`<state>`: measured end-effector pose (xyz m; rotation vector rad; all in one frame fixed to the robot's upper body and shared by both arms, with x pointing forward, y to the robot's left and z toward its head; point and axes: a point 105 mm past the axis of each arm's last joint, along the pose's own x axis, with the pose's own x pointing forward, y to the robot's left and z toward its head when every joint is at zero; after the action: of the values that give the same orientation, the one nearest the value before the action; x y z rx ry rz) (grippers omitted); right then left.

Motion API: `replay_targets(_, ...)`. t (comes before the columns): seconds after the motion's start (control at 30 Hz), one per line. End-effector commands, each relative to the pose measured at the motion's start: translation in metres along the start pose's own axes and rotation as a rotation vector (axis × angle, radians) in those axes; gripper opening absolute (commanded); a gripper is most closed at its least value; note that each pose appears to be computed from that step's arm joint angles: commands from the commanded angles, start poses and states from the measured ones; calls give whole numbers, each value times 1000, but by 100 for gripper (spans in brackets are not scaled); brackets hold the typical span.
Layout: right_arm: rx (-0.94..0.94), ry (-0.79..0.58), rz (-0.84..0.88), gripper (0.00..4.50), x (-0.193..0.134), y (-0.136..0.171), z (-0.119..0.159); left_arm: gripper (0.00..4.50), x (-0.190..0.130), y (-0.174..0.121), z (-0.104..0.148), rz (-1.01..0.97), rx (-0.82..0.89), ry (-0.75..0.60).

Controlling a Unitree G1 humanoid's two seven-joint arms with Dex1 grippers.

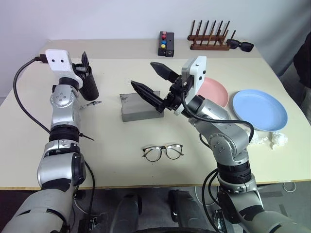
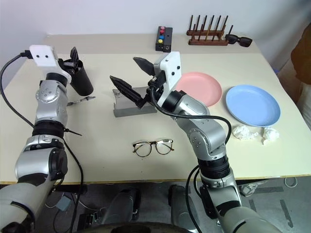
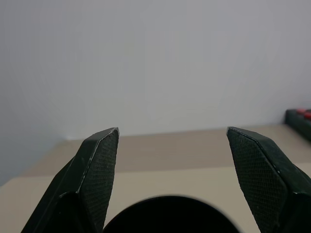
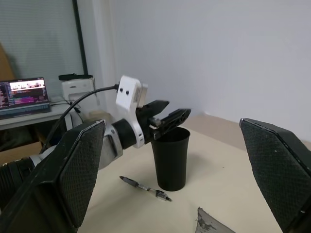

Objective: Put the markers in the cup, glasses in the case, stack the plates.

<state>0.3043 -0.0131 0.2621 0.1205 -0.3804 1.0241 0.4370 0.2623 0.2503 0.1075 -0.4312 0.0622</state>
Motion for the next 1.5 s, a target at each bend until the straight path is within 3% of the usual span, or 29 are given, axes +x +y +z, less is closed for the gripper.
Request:
replay_targets(0.03,-20,-47,26,450,0,8,12,415,-6,-9,56,-305,0,-106)
replay_targets(0.07,-20,-46,26,450,0,8,12,448,-14,-15,59,-411,14,-68)
replay_targets(0.23,-15,-41,30,450,-2,7,10,448,-59,-13,36,-685,107,274)
replay_targets(0.33,-15,-42,29,450,-2,5,9,448,-73,1,15,-675,125,492)
replay_targets(0.47,-14,-45,32,450,-1,4,8,448,-85,25,-16,-640,271,723)
replay_targets(0.67,-12,-45,35,450,-1,5,5,448,-83,54,-46,-554,340,901)
replay_targets(0.93,-20,-40,27,450,-3,5,4,448,-78,53,-68,-615,354,976)
replay_targets(1.23,-29,-33,13,450,-6,3,4,448,-91,45,-91,-681,243,1087)
replay_targets(1.33,-29,-32,12,450,-7,3,5,317,-94,46,-95,-686,238,1105)
replay_targets(1.5,-27,-30,13,450,-7,3,5,60,-97,46,-96,-700,231,1108)
